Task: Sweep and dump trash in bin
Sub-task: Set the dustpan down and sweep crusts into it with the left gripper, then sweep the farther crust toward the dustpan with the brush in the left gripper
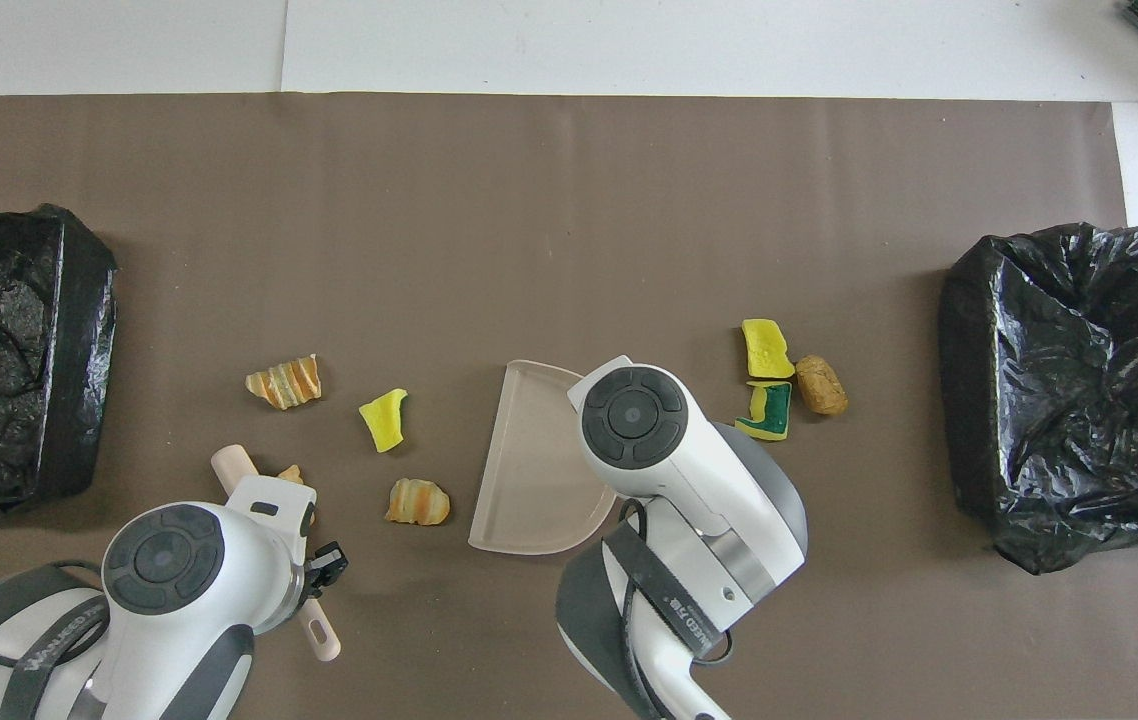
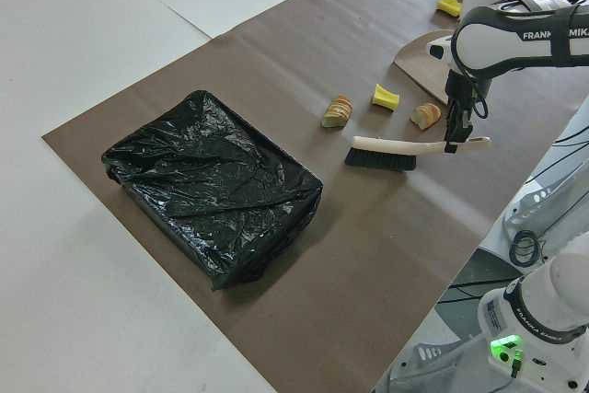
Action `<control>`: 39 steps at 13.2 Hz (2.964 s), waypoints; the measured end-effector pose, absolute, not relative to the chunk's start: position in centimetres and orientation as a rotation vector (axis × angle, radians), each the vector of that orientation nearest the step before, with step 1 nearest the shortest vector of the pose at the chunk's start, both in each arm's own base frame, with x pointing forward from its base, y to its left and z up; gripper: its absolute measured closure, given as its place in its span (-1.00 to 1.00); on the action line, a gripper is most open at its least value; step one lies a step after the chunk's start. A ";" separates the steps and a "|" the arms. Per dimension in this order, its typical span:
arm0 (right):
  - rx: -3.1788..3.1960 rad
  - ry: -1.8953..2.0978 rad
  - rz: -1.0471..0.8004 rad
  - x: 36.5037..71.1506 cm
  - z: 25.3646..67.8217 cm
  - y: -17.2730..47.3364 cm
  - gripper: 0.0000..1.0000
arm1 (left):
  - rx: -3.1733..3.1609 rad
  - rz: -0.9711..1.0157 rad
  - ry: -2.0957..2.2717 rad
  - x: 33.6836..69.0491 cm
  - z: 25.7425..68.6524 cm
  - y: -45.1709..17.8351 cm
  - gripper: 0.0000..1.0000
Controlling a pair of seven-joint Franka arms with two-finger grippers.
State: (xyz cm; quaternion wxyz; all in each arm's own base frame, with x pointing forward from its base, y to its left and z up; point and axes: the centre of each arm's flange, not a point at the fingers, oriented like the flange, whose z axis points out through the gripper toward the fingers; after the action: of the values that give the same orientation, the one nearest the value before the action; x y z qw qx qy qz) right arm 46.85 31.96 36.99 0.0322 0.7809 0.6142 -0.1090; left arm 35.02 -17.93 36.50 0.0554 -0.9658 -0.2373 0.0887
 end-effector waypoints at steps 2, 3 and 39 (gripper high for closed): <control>2.405 1.891 -0.336 46.9 37.0 32.0 0.37 | -2.999 0.257 -0.623 35.7 36.4 -20.6 0.48; 2.405 1.891 -0.337 46.9 37.0 32.0 0.37 | -3.019 0.244 -0.574 35.8 36.3 -21.8 0.48; 2.403 1.900 -0.387 45.7 34.9 32.0 0.37 | -3.144 0.183 0.257 47.9 39.9 0.2 0.48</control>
State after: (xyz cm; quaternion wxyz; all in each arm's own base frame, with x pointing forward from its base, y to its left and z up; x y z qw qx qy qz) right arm 45.68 32.01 34.91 0.0270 0.7779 0.6152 -0.1252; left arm 47.93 0.18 39.94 -0.0090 -0.9950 0.0814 0.0579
